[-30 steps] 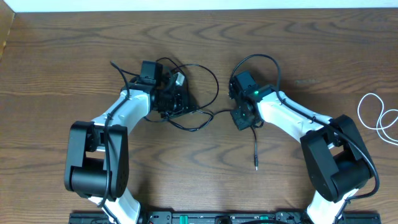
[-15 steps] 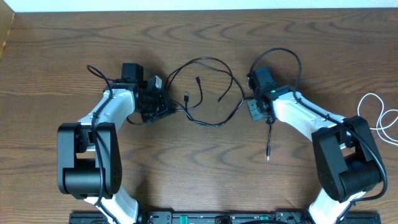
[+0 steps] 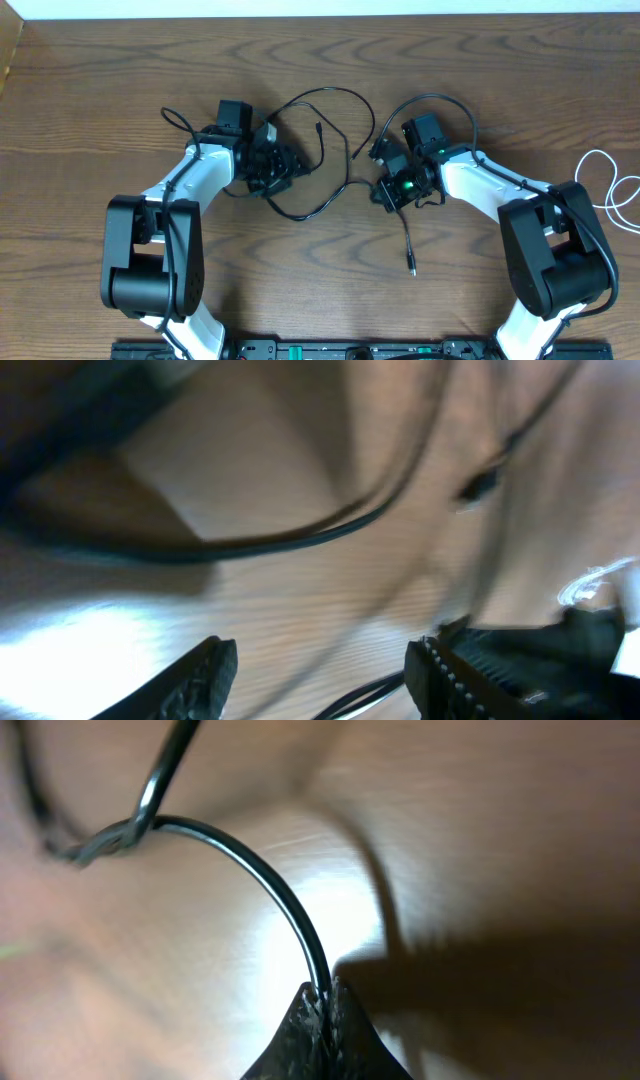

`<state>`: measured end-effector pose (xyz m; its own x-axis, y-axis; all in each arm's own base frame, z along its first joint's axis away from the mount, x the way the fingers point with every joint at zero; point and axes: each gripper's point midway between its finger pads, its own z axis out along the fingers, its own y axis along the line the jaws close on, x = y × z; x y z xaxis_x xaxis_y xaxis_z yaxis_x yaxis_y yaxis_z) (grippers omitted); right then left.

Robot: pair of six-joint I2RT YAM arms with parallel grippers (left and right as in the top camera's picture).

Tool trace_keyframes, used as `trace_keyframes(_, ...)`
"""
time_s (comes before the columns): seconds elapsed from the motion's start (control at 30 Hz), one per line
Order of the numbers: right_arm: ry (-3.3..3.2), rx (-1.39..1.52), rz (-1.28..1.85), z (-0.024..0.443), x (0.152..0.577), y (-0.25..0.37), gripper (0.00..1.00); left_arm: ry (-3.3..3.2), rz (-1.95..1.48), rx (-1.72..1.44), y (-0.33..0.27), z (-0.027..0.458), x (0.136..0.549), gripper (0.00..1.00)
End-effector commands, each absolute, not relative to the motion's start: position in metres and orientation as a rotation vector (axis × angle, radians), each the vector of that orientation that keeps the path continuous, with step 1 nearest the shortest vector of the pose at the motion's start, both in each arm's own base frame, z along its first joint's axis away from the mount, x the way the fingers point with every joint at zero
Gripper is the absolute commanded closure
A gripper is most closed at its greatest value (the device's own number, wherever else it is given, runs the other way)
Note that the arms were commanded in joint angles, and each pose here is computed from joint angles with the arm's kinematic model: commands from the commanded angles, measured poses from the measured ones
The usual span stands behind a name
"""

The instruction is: Untangle cables

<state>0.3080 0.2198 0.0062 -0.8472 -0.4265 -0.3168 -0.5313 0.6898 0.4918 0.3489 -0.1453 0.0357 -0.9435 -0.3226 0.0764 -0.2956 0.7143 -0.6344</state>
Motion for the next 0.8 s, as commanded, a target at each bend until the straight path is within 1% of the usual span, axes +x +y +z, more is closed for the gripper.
trace_keyframes(0.0,2.606,-0.867,1.151,0.024,0.293,0.244,0.99,2.837,-1.248,-0.605,-0.170,0.047,0.350,0.40)
trace_keyframes(0.17,2.550,-0.896,1.250,0.034,0.287,0.256,0.99,2.805,-1.196,-0.519,-0.185,0.047,0.359,0.33)
trace_keyframes(0.4,2.536,-0.936,1.253,0.034,0.281,0.265,0.99,2.849,-0.816,-0.505,-0.177,0.022,0.358,0.33)
trace_keyframes(0.77,2.546,-0.946,1.212,0.031,0.283,0.265,0.99,2.882,-0.791,-0.330,-0.199,0.020,0.345,0.33)
